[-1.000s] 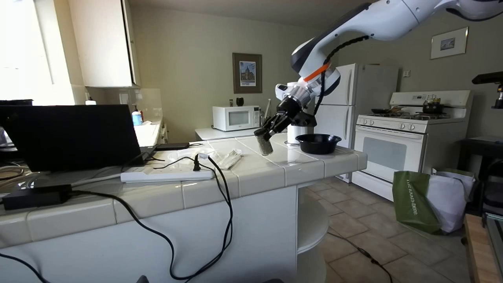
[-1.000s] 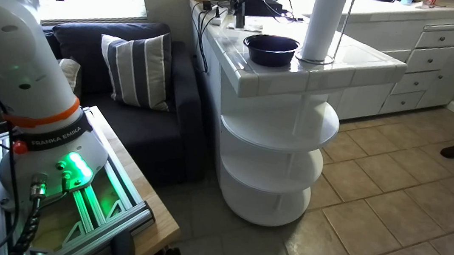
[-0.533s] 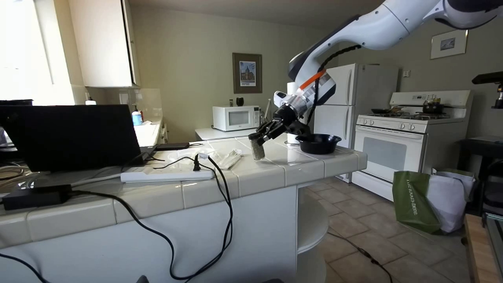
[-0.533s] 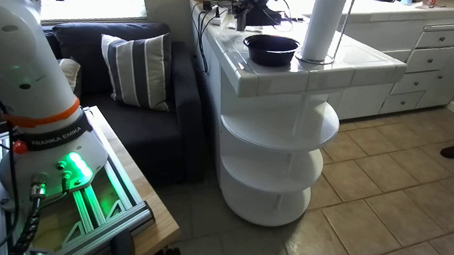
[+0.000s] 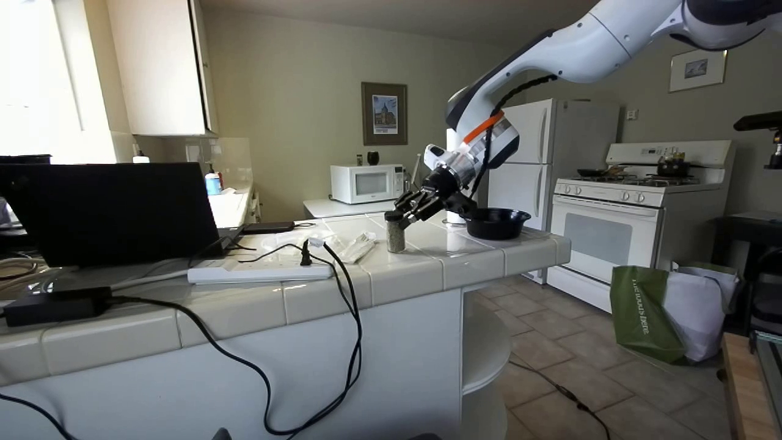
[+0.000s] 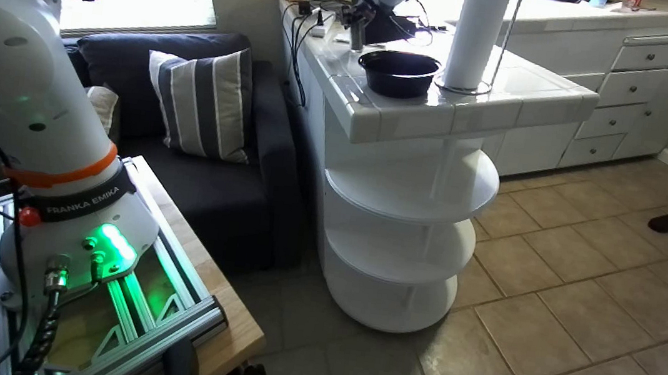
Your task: Remove the spice bottle out of the bowl
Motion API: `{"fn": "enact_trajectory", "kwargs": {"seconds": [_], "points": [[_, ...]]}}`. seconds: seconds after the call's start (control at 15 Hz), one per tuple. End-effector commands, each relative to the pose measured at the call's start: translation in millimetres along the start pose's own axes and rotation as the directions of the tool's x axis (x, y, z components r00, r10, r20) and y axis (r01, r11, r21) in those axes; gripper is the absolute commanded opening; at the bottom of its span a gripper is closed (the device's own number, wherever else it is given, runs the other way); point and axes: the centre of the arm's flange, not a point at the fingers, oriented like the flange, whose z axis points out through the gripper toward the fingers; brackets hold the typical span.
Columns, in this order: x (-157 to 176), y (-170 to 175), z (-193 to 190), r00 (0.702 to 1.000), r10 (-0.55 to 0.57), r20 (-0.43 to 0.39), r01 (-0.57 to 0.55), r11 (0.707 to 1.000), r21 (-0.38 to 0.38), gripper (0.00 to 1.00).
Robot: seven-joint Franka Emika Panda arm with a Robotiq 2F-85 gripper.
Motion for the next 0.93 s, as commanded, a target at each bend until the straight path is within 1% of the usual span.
{"fn": "enact_trajectory", "kwargs": {"seconds": [0.0,0.07,0.27,0.47,0.53,0.6,0.73,0.87], "points": [[3.9,-2.3,-1.4,1.000,-0.021,-0.013,0.021,1.000,0.009,0.92],[6.4,-3.6,-2.7,1.000,-0.023,-0.010,0.023,1.000,0.010,0.99],[21.8,-11.9,-11.3,1.000,-0.010,0.017,0.010,1.000,0.005,1.00],[45.2,-22.2,-29.8,0.995,0.041,0.088,-0.039,0.999,-0.028,1.00],[53.8,-24.7,-37.9,0.991,0.052,0.121,-0.046,0.997,-0.055,1.00],[64.0,-26.5,-47.0,0.987,0.052,0.149,-0.038,0.995,-0.097,0.99],[79.9,-30.0,-65.9,0.973,0.079,0.216,-0.037,0.980,-0.194,1.00],[92.9,-39.7,-81.1,0.953,0.132,0.274,-0.056,0.961,-0.270,1.00]]}}
